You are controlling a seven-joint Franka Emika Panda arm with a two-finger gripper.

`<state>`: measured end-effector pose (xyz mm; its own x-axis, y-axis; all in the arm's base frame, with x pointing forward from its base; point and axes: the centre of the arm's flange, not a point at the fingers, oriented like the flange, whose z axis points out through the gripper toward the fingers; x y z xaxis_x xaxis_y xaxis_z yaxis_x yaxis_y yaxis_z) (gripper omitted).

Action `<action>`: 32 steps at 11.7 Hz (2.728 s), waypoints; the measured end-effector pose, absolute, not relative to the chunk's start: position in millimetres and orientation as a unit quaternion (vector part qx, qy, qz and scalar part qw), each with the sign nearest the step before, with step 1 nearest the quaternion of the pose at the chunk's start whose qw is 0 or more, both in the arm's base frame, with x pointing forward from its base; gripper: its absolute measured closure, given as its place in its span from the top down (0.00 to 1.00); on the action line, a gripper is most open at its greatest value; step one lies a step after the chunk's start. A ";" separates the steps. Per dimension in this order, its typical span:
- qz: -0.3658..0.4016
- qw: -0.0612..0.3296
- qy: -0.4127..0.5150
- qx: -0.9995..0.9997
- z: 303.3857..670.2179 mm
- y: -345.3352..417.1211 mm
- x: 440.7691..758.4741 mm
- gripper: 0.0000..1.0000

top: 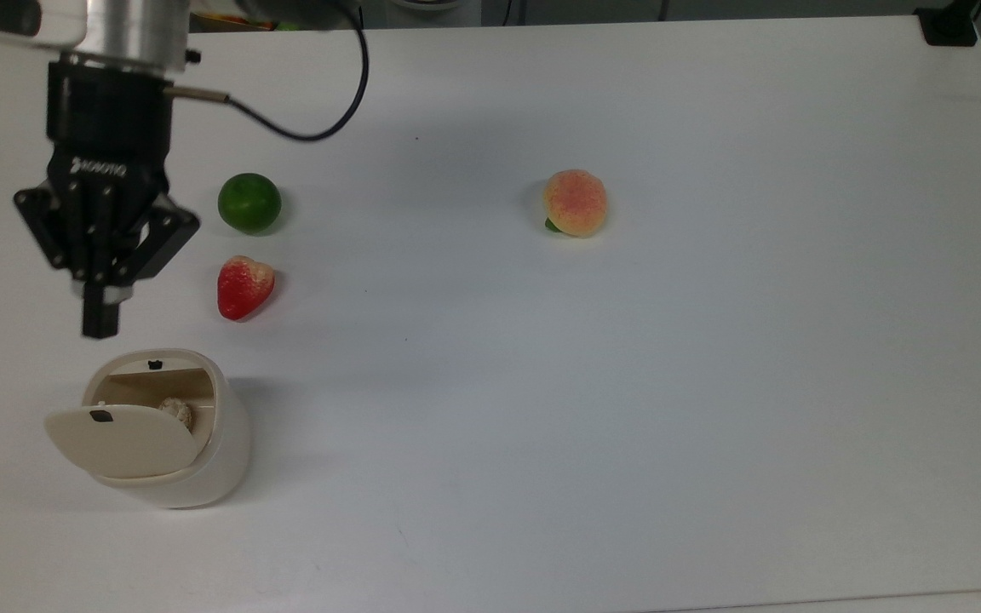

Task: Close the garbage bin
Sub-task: 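Move the gripper down toward the open lid of the cream bin, then push the open lid down with the gripper until it shuts on the bin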

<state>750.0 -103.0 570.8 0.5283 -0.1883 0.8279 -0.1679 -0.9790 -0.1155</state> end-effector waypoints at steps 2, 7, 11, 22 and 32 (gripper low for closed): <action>-0.486 0.003 0.107 -0.867 551.5 -114.0 762.6 0.01; -0.509 -0.008 0.111 -0.853 501.7 -122.8 781.6 0.01; -0.500 -0.010 0.111 -0.859 475.2 -123.3 787.2 0.01; -0.437 -0.017 0.111 -0.892 435.7 -129.5 768.1 0.01; -0.348 -0.013 0.095 -0.933 416.3 -124.1 763.2 0.01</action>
